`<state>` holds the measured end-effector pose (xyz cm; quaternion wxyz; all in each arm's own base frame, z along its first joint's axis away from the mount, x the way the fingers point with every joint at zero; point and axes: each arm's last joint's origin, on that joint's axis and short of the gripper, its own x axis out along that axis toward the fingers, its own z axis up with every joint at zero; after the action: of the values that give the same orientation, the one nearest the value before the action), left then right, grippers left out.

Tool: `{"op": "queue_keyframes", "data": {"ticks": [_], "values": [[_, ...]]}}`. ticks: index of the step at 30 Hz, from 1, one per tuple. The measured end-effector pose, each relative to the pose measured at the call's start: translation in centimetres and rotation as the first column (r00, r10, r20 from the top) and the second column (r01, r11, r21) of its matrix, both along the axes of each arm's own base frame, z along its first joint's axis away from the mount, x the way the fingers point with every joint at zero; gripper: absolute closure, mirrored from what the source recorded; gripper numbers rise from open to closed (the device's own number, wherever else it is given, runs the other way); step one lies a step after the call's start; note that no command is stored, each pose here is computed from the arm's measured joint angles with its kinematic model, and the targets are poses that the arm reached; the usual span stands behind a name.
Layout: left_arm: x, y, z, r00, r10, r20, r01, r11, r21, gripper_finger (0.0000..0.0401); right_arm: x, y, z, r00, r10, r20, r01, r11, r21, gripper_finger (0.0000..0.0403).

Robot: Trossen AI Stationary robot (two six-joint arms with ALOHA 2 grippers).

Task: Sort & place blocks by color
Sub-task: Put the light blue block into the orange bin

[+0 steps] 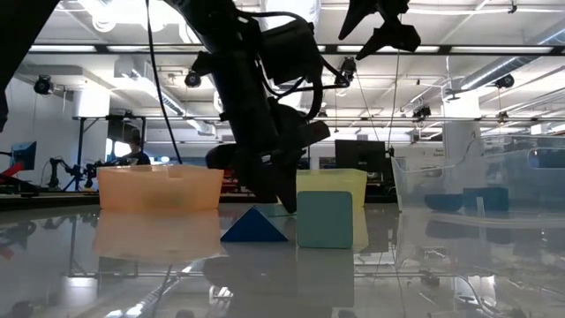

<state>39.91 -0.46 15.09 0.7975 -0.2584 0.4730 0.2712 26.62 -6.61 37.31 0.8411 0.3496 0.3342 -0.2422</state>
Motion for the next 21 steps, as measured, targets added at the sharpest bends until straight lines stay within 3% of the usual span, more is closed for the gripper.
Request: {"op": "queue_keyframes", "data": {"ticks": [4,10,18,21], "values": [[-0.5,-0.1,1.3,0.996,-0.091,-0.012,0.091,0.996,0.002,0.0289,0.0,0.0,0.0,1.000,-0.008,-0.004,0.008,1.000,-0.016,0.0170],[-2.4,-0.1,6.8,0.954,-0.297,0.034,0.292,0.951,0.105,0.0289,0.0,-0.1,0.0,1.000,-0.006,-0.011,0.006,0.999,-0.043,0.0170],[-7.6,0.4,13.7,0.869,-0.492,0.045,0.468,0.849,0.244,0.0286,0.0,-0.2,-0.1,1.000,-0.002,-0.022,0.001,0.997,-0.081,0.0170],[-9.9,1.3,15.0,0.877,-0.481,0.005,0.466,0.852,0.239,0.0283,0.0,-0.2,-0.1,1.000,-0.004,-0.024,0.002,0.996,-0.089,0.0170]]}}
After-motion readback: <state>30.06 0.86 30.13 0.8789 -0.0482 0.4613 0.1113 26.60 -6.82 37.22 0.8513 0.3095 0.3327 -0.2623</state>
